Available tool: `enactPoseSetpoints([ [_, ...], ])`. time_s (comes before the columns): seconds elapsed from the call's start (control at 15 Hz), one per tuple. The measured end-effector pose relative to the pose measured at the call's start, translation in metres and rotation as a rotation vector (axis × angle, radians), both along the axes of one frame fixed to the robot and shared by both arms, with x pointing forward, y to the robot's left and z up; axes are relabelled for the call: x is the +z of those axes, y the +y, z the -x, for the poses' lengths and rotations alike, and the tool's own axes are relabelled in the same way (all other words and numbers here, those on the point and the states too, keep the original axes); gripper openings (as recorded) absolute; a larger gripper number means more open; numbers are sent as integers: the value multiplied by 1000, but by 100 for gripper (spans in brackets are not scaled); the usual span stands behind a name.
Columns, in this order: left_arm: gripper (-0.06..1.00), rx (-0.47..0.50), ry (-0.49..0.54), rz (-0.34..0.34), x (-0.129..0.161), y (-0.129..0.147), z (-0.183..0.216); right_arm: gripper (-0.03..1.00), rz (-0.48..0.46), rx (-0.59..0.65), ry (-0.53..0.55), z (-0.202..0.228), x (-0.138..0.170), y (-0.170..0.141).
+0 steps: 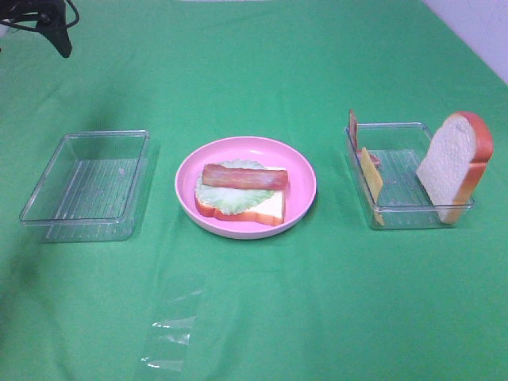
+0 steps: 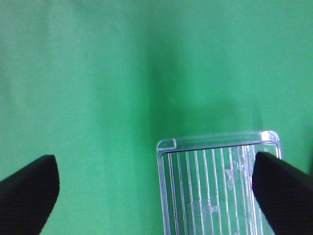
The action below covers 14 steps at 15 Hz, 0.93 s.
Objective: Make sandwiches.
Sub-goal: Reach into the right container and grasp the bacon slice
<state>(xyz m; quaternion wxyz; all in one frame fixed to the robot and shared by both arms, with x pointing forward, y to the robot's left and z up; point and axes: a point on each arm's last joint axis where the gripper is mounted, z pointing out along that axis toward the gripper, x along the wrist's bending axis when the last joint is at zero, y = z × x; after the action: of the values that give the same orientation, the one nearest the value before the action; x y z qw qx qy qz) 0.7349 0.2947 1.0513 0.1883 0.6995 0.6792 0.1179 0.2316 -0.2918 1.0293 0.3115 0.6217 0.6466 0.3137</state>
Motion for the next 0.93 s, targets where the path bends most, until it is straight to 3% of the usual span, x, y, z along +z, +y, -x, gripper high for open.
enactPoseSetpoints([
  [0.27, 99, -14, -25, 34, 17, -4, 8, 98, 0, 0, 0, 0, 0, 0],
  [0.4, 99, -17, -37, 39, 41, -4, 33, 98, 0, 0, 0, 0, 0, 0],
  [0.53, 99, -15, 6, 19, 45, -3, 58, 98, 0, 0, 0, 0, 0, 0],
  [0.8, 99, -24, 133, -10, 46, -1, 154, 98, 0, 0, 0, 0, 0, 0],
  [0.87, 99, -25, 138, -13, 52, -1, 206, 98, 0, 0, 0, 0, 0, 0],
  [0.93, 99, -25, 131, -17, 54, -1, 220, 98, 0, 0, 0, 0, 0, 0],
])
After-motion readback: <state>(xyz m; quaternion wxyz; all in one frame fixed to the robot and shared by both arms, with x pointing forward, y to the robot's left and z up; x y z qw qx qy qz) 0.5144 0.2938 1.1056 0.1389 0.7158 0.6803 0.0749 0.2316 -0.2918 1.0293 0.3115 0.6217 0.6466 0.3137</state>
